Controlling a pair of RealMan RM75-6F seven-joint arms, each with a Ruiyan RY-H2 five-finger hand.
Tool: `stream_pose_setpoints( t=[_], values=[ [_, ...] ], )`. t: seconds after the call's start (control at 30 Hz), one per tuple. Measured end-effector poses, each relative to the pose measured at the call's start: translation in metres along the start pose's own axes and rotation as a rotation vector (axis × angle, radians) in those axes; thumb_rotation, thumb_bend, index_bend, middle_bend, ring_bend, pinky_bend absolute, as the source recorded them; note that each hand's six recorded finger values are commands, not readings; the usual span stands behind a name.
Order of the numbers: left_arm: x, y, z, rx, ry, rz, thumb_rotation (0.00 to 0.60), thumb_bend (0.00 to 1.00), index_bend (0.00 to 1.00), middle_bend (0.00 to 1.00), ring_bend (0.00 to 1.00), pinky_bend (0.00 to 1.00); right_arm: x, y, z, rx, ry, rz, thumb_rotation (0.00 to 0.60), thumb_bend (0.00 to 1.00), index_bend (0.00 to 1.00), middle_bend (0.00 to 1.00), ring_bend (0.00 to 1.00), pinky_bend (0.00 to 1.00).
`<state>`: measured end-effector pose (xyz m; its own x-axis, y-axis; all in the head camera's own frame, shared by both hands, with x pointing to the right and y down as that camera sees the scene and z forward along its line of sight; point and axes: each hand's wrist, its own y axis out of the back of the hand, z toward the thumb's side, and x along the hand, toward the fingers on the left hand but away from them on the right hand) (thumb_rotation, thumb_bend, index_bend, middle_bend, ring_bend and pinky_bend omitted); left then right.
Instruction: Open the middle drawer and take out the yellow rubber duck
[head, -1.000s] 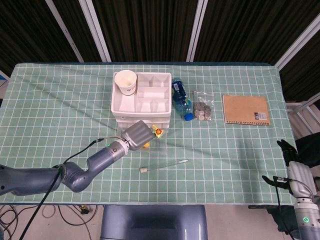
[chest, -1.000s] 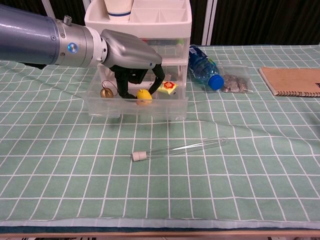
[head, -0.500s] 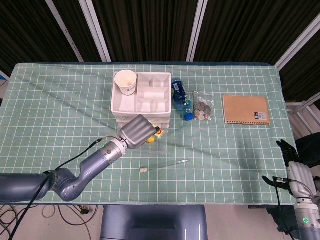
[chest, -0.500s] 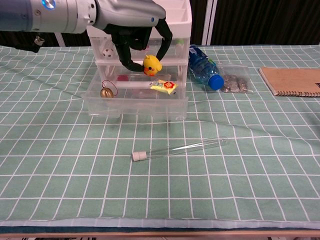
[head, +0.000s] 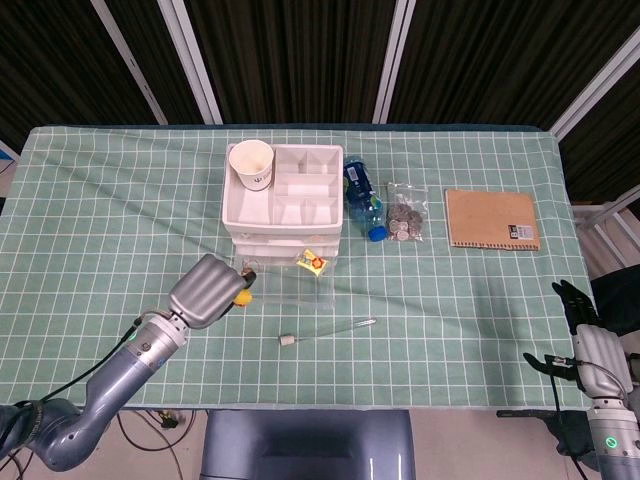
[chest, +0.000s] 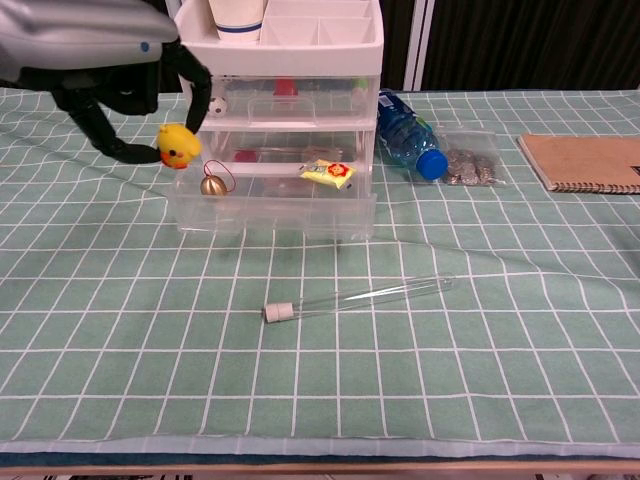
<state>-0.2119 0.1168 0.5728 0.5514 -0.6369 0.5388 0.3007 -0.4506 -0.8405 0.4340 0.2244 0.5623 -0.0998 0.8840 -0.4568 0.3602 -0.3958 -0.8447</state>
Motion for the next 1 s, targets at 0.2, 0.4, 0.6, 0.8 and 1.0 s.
stream_pose_setpoints(
  t=[0.2, 0.4, 0.6, 0.8, 1.0],
  values=[
    [-0.021, -0.036, -0.029, -0.023, 0.096, -0.047, 0.6, 0.37, 0.55, 1.0, 1.0, 1.0, 0.001, 0.0, 0.001, 0.005, 0.002, 0.001, 0.6, 0.03, 0.0, 0.0, 0.0, 0.22],
    [-0.035, -0.081, -0.048, -0.017, 0.165, -0.107, 0.6, 0.37, 0.55, 1.0, 1.0, 1.0, 0.002, -0.001, 0.003, 0.001, 0.004, 0.003, 0.6, 0.03, 0.0, 0.0, 0.0, 0.22],
    [-0.034, -0.11, -0.039, -0.025, 0.167, -0.133, 0.6, 0.37, 0.55, 1.0, 1.0, 1.0, 0.004, -0.001, 0.003, -0.001, 0.004, 0.001, 0.6, 0.03, 0.0, 0.0, 0.0, 0.22],
    [-0.028, -0.119, -0.032, -0.016, 0.164, -0.143, 0.6, 0.36, 0.55, 1.0, 1.0, 1.0, 0.003, -0.001, 0.003, -0.004, 0.001, 0.0, 0.6, 0.03, 0.0, 0.0, 0.0, 0.22],
    [-0.02, -0.13, -0.022, -0.001, 0.159, -0.175, 0.6, 0.34, 0.55, 1.0, 1.0, 1.0, 0.003, -0.001, 0.002, -0.006, 0.001, 0.003, 0.6, 0.03, 0.0, 0.0, 0.0, 0.22]
  ],
)
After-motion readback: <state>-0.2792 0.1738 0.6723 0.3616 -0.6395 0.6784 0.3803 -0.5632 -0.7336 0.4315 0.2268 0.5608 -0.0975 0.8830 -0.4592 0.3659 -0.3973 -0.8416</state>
